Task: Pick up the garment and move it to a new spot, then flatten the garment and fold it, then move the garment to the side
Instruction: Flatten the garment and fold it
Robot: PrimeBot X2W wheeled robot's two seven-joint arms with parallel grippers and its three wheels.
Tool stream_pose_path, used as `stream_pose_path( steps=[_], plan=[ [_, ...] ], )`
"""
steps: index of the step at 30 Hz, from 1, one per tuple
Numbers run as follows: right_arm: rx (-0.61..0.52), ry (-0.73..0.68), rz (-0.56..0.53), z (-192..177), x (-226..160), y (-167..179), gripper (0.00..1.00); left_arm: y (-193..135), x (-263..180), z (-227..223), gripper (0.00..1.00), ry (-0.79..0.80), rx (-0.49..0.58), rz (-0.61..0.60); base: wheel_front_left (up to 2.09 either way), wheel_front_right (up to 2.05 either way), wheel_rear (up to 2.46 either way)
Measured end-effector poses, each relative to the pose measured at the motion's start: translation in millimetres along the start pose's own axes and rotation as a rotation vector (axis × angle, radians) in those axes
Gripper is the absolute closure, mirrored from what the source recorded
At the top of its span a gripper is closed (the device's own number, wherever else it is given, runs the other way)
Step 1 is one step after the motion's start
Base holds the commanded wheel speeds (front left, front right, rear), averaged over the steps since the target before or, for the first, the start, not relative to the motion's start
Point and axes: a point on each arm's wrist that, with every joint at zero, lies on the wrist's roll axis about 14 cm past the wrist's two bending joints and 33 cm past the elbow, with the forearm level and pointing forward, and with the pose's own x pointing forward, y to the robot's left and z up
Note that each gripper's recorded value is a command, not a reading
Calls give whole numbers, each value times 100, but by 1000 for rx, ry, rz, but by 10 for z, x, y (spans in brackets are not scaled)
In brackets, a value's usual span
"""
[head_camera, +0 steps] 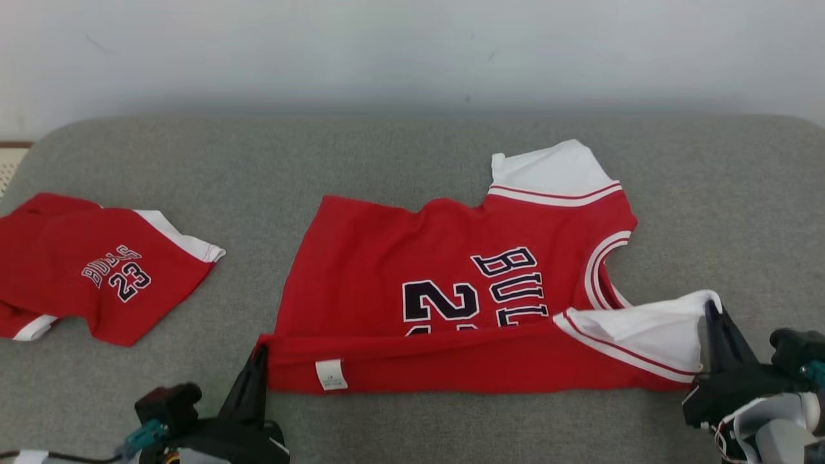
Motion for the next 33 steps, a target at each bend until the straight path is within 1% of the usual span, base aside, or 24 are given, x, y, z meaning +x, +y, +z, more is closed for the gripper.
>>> stream_pose_path(
  steps=[8,15,16,17,18,19,21,23,26,28,33],
  plan=[
    [-20,28,14,-67,291,13,100,114,223,-58,100,23,11,20,0,0,0],
    [-29,34,26,-95,488,67,100,182,332,-118,100,40,13,31,0,0,0],
    [-26,33,27,-93,508,79,100,189,341,-120,97,40,14,32,0,0,0],
    [-22,31,27,-93,524,87,100,197,352,-112,67,38,15,33,0,0,0],
    [-20,31,24,-96,536,87,69,202,364,-105,10,37,16,34,0,0,0],
    [-18,26,19,-80,553,76,0,212,368,-100,0,35,21,36,0,0,0],
    [-18,4,7,-10,582,37,0,268,370,-50,0,21,34,52,0,0,0],
    [-21,-25,-7,81,585,-2,0,307,373,47,0,-5,70,61,0,0,0],
    [-16,-44,-25,129,544,-50,0,337,360,176,0,-44,86,81,0,0,0],
    [-4,-39,-36,82,448,-58,0,378,283,212,0,-59,89,94,0,0,0],
    [23,-28,-36,-10,202,18,0,406,30,73,0,-26,87,108,0,0,0]
  ],
)
